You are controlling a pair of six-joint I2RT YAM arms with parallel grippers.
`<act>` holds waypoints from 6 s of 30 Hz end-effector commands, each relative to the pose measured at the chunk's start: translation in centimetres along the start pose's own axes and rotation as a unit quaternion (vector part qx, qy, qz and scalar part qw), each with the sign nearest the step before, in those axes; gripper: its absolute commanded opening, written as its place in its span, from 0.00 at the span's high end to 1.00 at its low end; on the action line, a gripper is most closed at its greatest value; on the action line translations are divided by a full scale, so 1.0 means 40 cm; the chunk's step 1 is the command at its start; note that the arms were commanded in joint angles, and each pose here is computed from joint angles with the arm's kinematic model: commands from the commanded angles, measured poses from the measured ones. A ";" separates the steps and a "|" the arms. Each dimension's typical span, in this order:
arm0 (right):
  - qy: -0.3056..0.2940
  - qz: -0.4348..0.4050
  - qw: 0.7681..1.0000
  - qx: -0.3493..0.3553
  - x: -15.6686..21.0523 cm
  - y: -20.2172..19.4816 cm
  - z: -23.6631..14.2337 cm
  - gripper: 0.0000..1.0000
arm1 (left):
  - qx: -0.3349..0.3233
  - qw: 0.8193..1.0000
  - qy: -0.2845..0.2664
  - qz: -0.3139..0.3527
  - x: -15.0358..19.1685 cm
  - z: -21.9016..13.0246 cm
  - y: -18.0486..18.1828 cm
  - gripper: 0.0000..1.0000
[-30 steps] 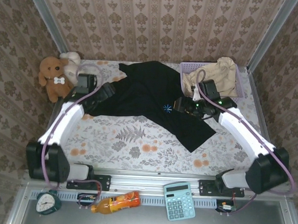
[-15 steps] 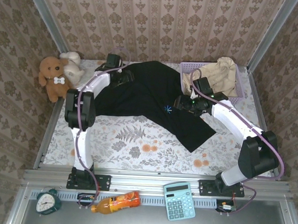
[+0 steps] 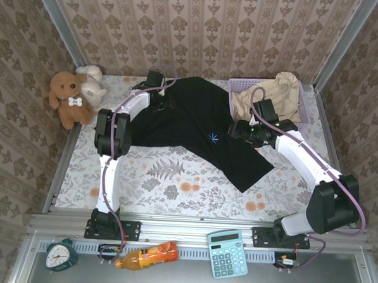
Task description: Fold and stack the mixed laundry pile
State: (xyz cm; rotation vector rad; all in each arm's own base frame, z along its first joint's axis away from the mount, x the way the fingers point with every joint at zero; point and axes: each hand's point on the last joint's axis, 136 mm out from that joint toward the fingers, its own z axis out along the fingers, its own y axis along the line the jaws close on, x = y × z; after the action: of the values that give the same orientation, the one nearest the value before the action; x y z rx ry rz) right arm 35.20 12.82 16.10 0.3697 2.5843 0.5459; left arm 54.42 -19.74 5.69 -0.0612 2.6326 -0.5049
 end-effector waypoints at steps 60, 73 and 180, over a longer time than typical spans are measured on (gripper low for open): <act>0.098 -0.032 0.986 0.133 -0.036 -0.016 0.417 0.53 | -0.262 0.925 -0.026 -0.275 0.217 -0.285 0.528 0.12; 0.053 -0.018 0.990 0.132 -0.066 0.003 0.328 0.48 | -0.248 0.946 0.016 -0.207 0.085 -0.256 0.593 0.09; 0.123 -0.008 0.986 0.112 0.225 -0.179 0.176 0.31 | -0.223 0.963 0.132 -0.075 0.586 -0.385 0.377 0.89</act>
State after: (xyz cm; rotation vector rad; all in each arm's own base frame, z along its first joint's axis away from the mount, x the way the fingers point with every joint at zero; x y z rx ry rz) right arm 29.41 12.07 3.62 0.3560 2.9159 0.3443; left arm 27.45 -3.96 1.93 -0.3567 3.0013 0.0144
